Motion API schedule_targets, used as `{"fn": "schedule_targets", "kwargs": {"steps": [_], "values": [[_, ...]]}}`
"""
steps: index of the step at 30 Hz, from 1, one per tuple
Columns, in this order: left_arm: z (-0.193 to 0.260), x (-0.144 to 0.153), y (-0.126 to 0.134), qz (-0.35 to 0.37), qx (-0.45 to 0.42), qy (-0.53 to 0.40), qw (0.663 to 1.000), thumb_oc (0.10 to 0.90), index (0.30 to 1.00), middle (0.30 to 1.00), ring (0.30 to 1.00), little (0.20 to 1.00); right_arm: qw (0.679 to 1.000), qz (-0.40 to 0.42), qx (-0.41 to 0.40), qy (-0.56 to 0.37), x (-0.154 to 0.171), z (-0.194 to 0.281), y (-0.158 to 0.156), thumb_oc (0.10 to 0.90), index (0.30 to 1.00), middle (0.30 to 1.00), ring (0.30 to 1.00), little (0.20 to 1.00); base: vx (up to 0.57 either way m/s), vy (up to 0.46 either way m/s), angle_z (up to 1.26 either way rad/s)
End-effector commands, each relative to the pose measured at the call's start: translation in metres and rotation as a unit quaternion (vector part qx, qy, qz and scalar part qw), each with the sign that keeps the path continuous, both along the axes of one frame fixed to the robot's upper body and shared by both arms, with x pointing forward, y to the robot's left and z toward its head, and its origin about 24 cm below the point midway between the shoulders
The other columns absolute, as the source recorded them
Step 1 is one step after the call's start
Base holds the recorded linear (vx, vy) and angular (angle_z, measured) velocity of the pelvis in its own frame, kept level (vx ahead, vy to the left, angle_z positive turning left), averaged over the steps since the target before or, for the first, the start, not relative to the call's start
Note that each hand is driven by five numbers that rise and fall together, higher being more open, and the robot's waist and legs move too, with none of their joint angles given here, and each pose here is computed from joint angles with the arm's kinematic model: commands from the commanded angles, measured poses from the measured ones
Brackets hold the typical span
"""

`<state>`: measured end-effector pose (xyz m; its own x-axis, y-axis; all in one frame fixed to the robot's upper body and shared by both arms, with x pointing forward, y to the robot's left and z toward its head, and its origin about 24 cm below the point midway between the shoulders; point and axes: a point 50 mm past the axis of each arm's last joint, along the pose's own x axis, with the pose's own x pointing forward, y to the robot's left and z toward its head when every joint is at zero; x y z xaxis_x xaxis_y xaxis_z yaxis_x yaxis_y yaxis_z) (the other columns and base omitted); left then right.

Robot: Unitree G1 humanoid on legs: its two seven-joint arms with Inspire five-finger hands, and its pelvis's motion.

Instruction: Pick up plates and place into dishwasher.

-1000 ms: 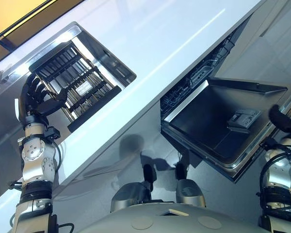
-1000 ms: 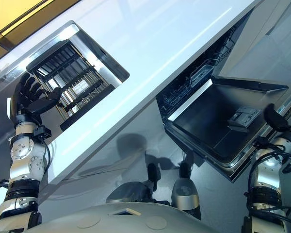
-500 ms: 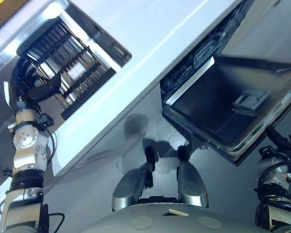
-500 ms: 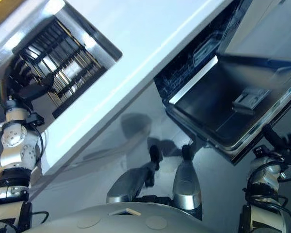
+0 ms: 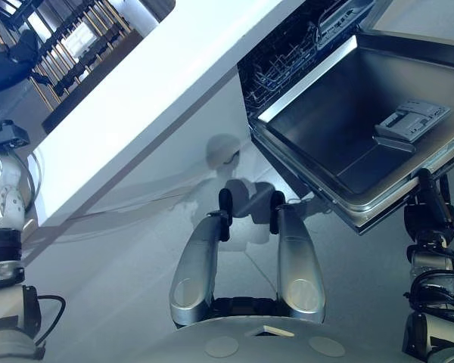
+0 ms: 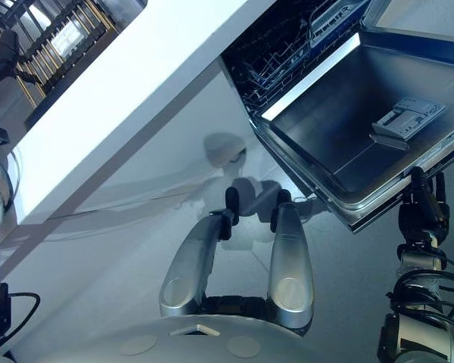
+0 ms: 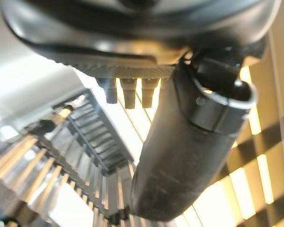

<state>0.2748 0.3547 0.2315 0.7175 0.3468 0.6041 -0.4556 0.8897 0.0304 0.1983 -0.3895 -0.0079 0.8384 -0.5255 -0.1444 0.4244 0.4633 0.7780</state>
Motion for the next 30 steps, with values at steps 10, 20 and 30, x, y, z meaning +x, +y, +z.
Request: {"fn": "schedule_targets", "kwargs": {"steps": [10,20,30], "values": [[-0.029,0.004,-0.041,-0.038,-0.056,-0.064,0.996,0.8,0.9,0.9,0.9,0.9,0.582,0.596,-0.102,-0.544,0.064,0.194,0.255,0.8,0.9,0.9,0.9,0.9,-0.05,0.061,-0.23],[-0.028,0.01,-0.038,-0.038,-0.073,-0.068,0.994,0.8,0.9,0.9,0.9,0.9,0.384,0.622,-0.176,-0.66,0.002,0.273,0.306,0.8,0.9,0.9,0.9,0.9,-0.01,0.086,-0.21],[-0.086,-0.025,-0.026,-0.021,-0.099,-0.027,0.994,0.8,0.9,0.9,0.9,0.9,0.865,0.279,-0.365,-0.202,0.08,0.121,0.171,0.8,0.9,0.9,0.9,0.9,0.05,0.082,0.51]]}}
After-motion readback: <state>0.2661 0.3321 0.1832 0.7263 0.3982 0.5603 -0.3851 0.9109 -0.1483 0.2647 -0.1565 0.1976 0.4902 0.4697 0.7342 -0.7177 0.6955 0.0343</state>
